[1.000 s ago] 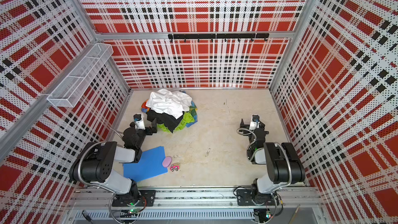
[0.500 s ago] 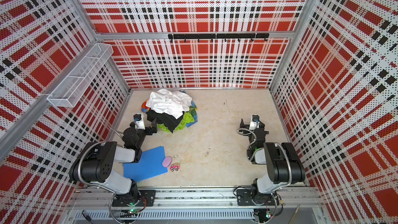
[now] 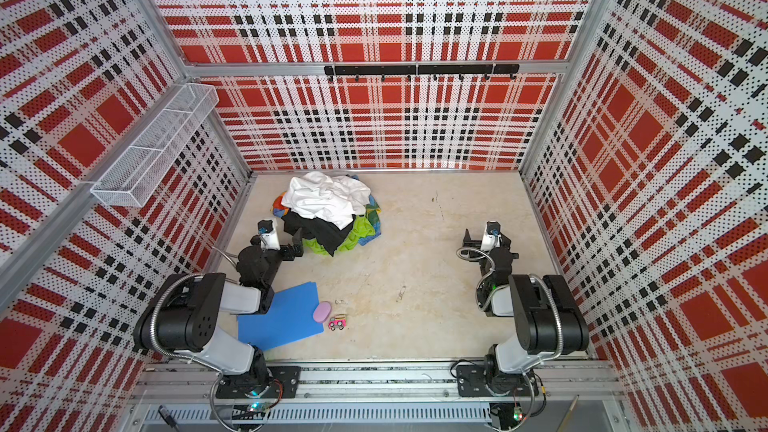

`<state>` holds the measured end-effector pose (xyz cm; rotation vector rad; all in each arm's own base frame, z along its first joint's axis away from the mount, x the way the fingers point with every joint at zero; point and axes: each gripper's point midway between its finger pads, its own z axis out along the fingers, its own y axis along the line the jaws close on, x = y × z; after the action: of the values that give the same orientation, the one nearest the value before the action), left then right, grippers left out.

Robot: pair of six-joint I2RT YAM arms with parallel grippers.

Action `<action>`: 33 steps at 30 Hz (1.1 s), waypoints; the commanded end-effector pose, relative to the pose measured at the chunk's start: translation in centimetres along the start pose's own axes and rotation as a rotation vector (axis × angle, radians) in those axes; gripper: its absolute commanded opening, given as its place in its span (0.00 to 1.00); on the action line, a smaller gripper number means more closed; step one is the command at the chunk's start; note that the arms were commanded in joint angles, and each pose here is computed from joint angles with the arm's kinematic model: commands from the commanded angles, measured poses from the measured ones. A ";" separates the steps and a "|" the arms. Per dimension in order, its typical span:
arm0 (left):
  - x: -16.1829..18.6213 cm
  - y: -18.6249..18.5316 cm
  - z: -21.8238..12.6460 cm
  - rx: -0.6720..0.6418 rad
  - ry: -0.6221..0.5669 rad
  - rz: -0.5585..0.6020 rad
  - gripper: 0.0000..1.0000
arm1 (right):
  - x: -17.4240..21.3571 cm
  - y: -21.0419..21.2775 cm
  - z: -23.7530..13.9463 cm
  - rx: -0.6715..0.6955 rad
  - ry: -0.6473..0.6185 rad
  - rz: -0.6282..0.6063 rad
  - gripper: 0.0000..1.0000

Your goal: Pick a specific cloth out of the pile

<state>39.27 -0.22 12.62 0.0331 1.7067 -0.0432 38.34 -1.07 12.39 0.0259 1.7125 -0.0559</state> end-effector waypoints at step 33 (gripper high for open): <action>-2.4 1.2 -1.7 -0.062 -0.082 -0.029 0.99 | -4.5 -2.7 -1.8 0.147 -0.107 0.048 1.00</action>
<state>38.14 0.52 13.62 -0.0095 1.6648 -0.0315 37.04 -3.14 15.45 0.1428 1.6315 -0.1333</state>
